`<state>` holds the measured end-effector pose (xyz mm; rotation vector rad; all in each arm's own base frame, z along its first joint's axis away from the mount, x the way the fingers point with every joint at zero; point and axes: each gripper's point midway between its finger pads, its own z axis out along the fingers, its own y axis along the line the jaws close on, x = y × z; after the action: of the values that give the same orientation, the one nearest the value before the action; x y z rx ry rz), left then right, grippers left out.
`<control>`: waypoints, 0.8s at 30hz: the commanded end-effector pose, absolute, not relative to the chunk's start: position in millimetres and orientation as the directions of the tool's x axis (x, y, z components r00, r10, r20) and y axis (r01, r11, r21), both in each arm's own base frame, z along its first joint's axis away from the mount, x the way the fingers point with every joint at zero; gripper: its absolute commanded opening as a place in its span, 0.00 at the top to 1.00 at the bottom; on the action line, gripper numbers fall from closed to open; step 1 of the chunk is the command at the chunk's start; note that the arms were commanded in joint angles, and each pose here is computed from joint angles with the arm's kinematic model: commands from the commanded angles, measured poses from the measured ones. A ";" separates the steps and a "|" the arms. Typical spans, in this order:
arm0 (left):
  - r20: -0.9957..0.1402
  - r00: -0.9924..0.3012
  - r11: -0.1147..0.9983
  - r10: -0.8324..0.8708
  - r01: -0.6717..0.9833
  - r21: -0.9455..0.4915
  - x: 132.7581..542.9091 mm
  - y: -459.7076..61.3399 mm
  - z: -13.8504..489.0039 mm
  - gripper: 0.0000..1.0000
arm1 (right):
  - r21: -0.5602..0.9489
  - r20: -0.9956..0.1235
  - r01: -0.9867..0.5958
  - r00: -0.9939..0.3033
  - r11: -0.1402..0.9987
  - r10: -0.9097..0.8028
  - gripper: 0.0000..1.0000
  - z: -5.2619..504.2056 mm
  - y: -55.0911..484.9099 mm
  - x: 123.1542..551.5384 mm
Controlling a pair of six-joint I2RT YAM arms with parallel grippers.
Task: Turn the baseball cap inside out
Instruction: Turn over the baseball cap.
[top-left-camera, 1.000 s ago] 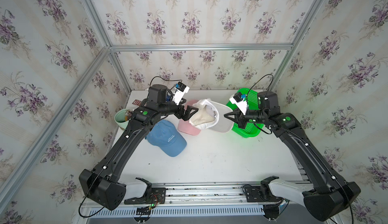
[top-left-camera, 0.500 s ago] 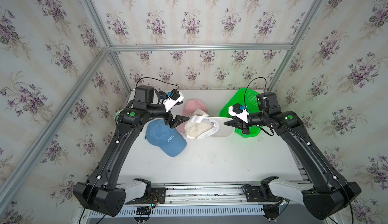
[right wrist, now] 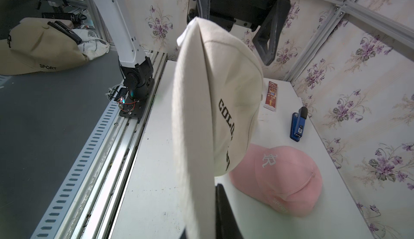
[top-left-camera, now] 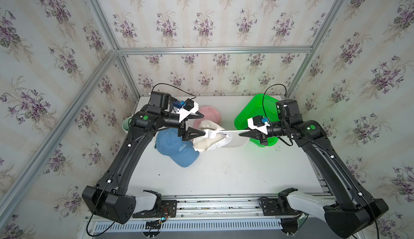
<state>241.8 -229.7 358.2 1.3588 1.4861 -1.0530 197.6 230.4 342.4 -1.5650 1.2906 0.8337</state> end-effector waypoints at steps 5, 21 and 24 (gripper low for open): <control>-0.944 -0.107 -0.002 0.312 0.994 -0.114 230.4 -241.7 342.9 0.15 | -0.261 -0.915 -0.962 0.273 -0.078 -0.297 1.00 350.9 233.8 190.8; -0.888 -0.232 0.101 0.397 0.973 -0.209 234.3 -234.7 320.2 0.73 | -0.208 -0.913 -0.976 0.169 0.068 -0.370 1.00 338.7 233.5 235.4; -0.869 -0.261 0.179 0.420 0.963 -0.202 247.0 -231.4 312.3 0.84 | -0.161 -0.912 -0.978 0.096 0.133 -0.398 1.00 333.9 233.1 251.4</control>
<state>237.5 -235.0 318.7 1.3529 1.7102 -1.0939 234.1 233.0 330.5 -1.4873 1.4039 0.8033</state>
